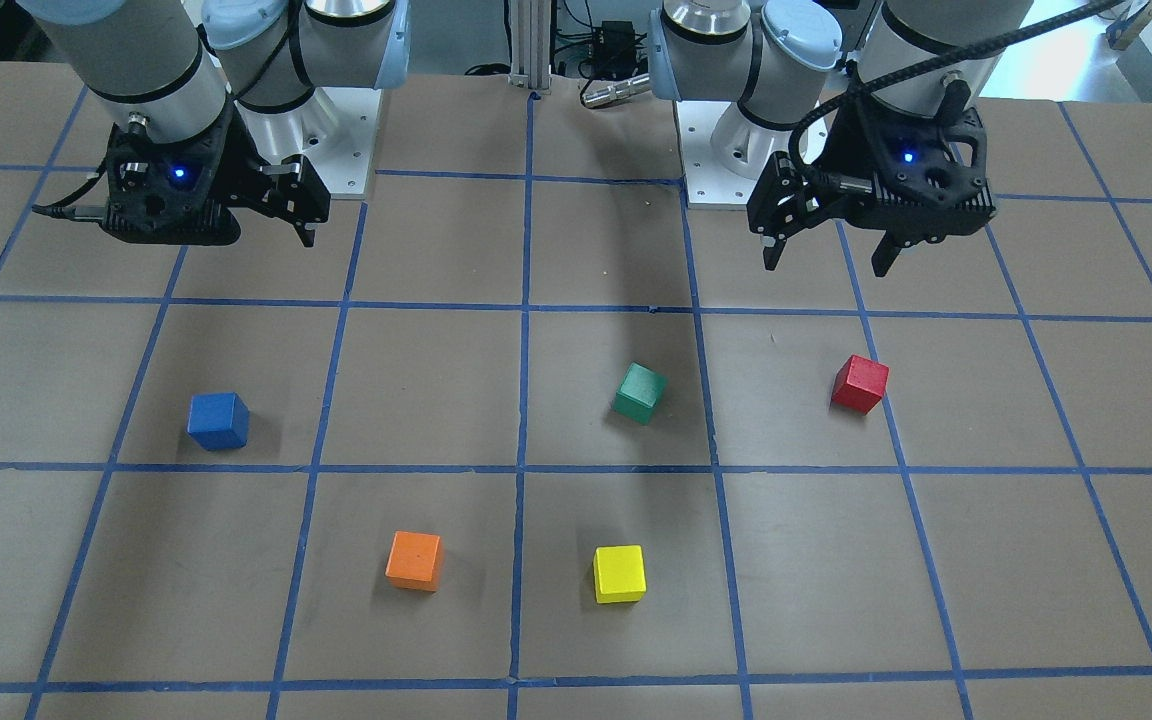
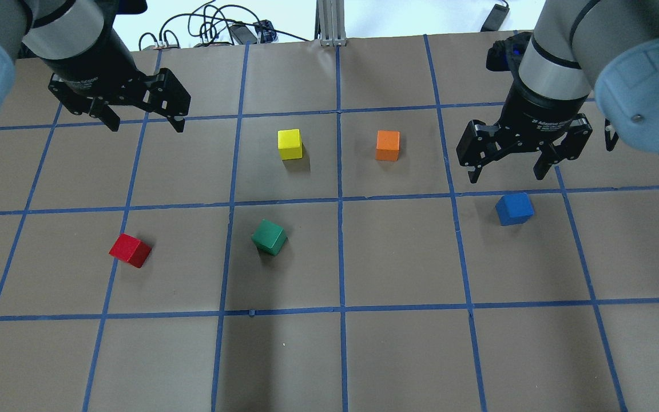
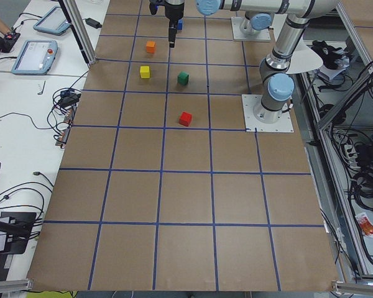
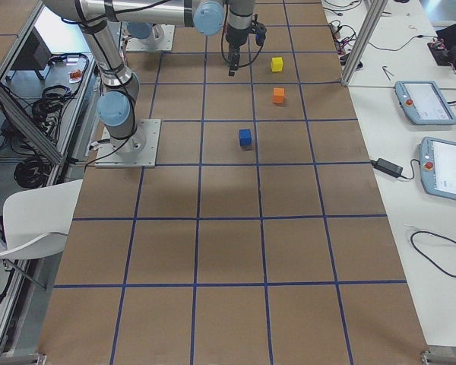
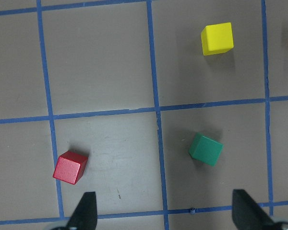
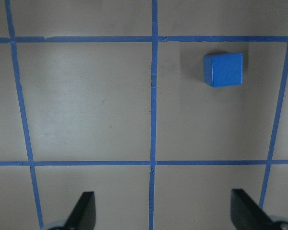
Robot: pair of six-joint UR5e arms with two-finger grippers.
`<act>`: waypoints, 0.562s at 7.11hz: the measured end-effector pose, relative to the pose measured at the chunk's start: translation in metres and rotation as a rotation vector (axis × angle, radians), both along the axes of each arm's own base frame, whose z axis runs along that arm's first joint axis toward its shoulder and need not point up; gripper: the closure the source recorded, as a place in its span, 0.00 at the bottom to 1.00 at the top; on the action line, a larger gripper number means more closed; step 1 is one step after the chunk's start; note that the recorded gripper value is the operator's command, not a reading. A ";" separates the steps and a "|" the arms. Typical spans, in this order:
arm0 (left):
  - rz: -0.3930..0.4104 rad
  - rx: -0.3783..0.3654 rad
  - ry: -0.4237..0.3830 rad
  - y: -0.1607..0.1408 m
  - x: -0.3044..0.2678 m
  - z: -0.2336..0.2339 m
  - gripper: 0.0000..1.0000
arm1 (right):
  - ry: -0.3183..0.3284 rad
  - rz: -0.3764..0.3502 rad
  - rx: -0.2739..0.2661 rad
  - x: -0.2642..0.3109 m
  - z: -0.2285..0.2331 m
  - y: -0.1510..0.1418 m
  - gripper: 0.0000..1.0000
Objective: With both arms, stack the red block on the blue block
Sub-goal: 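Lower the left gripper toward the red cube, then grasp the red cube with the left gripper and lift it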
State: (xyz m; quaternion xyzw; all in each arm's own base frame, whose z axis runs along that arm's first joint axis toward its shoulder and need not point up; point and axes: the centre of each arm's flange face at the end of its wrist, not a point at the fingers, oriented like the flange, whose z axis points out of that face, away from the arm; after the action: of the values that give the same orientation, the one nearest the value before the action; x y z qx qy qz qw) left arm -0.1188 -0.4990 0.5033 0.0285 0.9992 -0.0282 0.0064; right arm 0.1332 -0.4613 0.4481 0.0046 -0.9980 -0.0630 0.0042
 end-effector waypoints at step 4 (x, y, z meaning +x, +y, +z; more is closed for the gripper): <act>-0.067 0.171 0.042 0.005 0.115 -0.083 0.00 | 0.001 0.001 0.001 0.000 0.000 0.000 0.00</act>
State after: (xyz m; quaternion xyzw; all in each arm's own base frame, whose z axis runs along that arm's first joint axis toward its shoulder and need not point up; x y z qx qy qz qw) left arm -0.0035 -0.4937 0.4200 0.0619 0.9963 0.0564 -0.0178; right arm 0.1331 -0.4613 0.4478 0.0051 -0.9980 -0.0635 0.0048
